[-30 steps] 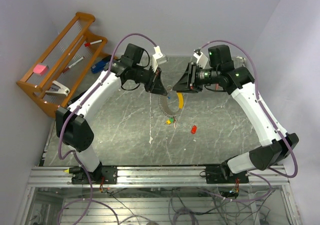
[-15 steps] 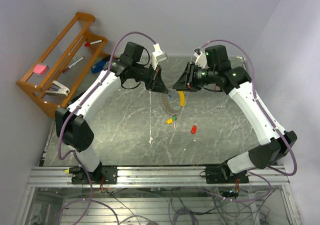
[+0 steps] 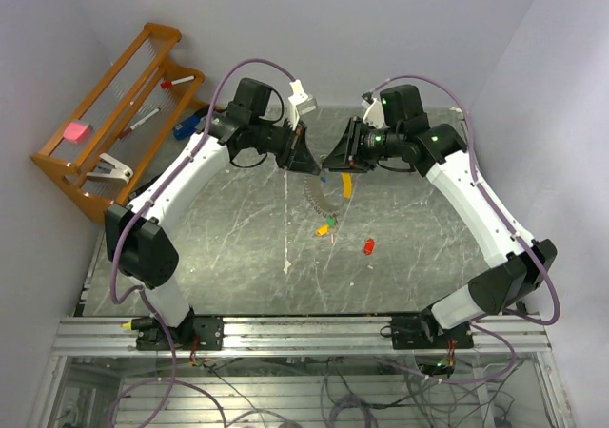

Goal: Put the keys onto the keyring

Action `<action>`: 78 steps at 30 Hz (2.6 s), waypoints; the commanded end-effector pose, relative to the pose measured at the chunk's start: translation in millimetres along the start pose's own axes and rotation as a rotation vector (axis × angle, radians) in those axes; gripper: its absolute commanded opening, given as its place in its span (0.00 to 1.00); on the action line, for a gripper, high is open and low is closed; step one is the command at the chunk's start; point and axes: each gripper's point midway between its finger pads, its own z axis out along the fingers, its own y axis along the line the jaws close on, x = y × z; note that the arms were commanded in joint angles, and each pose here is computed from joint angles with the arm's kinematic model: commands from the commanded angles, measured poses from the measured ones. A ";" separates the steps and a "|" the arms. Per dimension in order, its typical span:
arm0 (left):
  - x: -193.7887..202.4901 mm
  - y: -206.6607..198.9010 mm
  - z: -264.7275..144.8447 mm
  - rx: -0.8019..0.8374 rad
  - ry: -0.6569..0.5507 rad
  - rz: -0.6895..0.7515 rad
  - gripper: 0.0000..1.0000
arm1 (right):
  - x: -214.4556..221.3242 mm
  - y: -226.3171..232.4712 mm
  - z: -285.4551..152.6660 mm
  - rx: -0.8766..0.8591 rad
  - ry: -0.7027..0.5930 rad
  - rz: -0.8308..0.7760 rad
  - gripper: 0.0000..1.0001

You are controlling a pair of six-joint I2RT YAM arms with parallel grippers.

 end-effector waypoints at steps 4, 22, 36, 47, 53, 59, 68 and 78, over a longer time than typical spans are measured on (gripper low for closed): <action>-14.1 -15.2 -5.6 0.026 -0.048 0.039 0.07 | -19.6 12.9 -3.0 -0.018 -0.072 -0.019 0.24; -10.4 -20.6 -2.2 0.051 -0.044 0.037 0.07 | -35.9 17.9 -7.2 0.000 -0.144 -0.043 0.00; 25.7 -15.7 -7.5 0.021 0.057 0.164 0.07 | 6.8 19.1 -23.0 0.015 0.142 -0.073 0.00; 40.9 -34.4 -4.9 0.064 0.162 0.349 0.07 | 43.5 20.7 -32.5 -0.089 0.323 0.019 0.00; 43.6 -38.9 -4.6 0.069 0.192 0.421 0.07 | 67.2 7.8 -35.7 -0.091 0.410 0.083 0.00; 43.0 -45.9 -0.9 0.087 0.213 0.468 0.07 | 75.8 3.1 -33.9 -0.096 0.453 0.104 0.00; 46.3 -56.9 9.4 0.094 0.234 0.476 0.07 | 72.9 4.3 -27.5 -0.137 0.451 0.104 0.00; 55.2 -49.2 18.4 0.070 0.283 0.389 0.07 | 37.4 17.1 -40.2 -0.063 0.313 -0.018 0.00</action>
